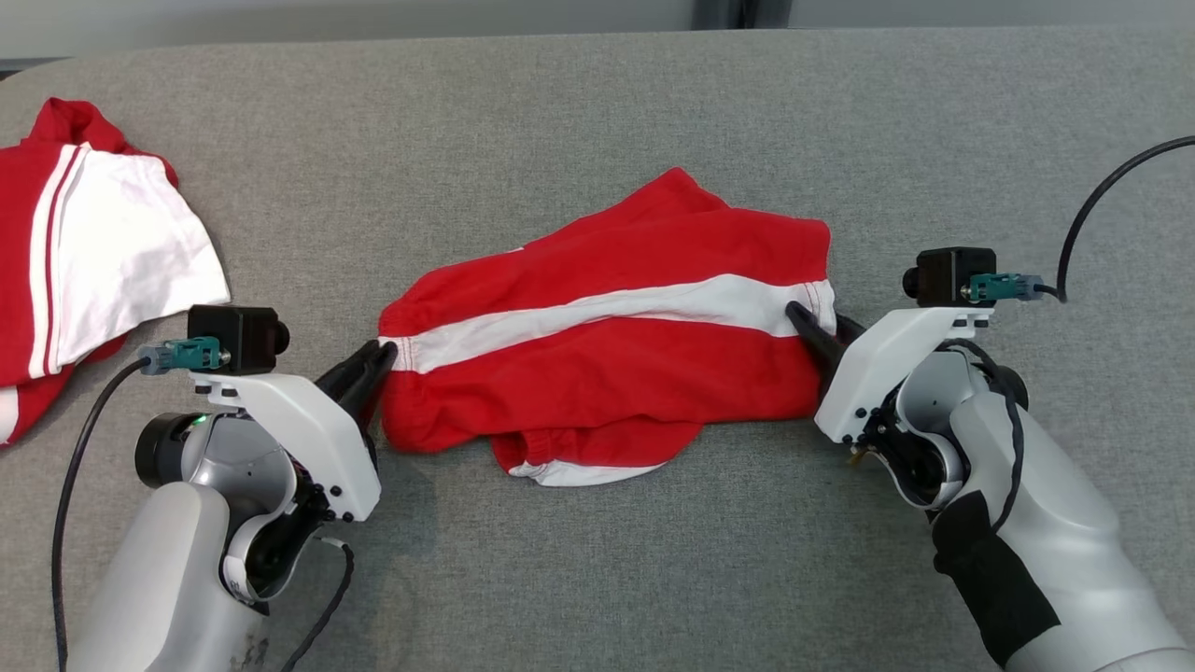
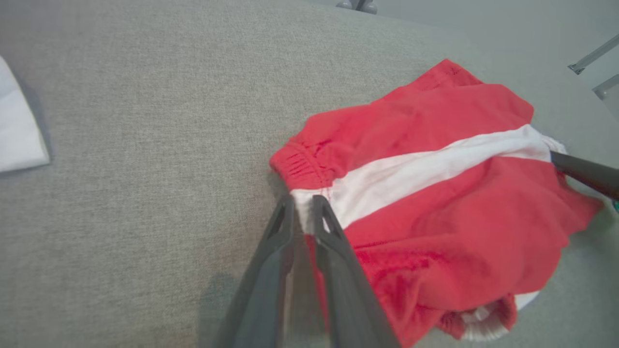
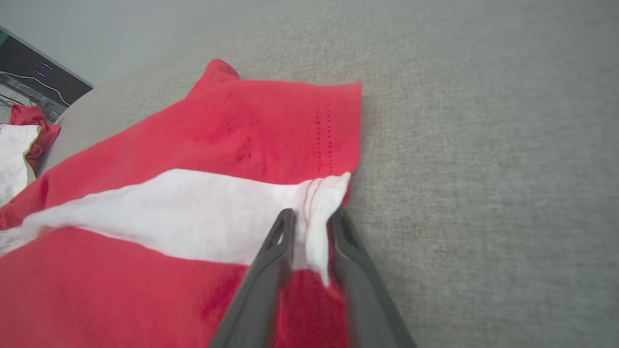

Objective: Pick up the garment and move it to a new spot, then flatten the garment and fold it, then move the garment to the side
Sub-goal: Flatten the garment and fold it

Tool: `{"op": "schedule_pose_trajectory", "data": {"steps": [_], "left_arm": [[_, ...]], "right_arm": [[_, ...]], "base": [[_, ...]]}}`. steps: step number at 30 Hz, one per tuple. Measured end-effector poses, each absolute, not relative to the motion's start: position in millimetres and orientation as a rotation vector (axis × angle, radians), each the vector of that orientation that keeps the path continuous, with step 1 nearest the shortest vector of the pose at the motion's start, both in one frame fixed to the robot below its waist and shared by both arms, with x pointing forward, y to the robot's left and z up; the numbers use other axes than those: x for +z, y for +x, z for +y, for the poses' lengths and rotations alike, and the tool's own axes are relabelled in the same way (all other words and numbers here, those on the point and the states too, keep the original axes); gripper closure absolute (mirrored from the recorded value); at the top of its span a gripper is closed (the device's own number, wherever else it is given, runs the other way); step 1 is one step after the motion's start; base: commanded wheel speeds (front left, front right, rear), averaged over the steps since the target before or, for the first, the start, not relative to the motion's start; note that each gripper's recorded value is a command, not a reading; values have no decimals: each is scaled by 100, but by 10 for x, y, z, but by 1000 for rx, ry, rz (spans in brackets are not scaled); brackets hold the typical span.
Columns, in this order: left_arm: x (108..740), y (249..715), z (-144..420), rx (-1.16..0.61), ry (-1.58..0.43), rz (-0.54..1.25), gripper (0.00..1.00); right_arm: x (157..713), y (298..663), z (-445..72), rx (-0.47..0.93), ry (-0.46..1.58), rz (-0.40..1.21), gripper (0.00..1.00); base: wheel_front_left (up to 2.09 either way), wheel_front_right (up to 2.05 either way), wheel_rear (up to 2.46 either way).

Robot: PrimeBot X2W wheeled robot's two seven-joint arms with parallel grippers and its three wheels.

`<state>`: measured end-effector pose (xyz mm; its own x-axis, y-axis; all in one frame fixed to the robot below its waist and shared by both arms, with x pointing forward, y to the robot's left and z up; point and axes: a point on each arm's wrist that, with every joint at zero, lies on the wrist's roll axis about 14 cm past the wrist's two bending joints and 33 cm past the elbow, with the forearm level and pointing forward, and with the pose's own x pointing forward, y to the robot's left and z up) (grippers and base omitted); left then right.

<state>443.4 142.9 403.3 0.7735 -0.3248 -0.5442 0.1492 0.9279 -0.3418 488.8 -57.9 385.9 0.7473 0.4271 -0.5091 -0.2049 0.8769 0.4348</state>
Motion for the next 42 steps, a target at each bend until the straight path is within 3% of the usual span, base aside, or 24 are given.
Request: {"op": "schedule_pose_trajectory", "data": {"steps": [1,2,3,4,22,32,42], "left_arm": [[4030,4427,1419,-264,-290,642,82],[4033,4422,1406,-269,-295,645,100],[4041,4420,1390,-274,-299,645,100],[4048,4417,1377,-279,-302,645,100],[4502,4334,1410,-286,-309,496,100],[5013,3951,1377,-306,-376,352,100],[5355,3750,1301,-344,-360,290,100]], "right_arm": [[3850,4879,-566,358,367,642,70],[3853,4880,-558,359,371,639,80],[3859,4883,-552,359,376,635,80],[3863,4885,-550,360,376,632,100],[4498,4974,-662,340,392,370,100],[4930,4575,-747,360,490,229,100],[5088,4294,-902,369,504,191,100]], "base": [[0,0,0],[0,0,0],[0,0,0],[0,0,0],[0,0,0],[0,0,0],[0,0,0]]}}
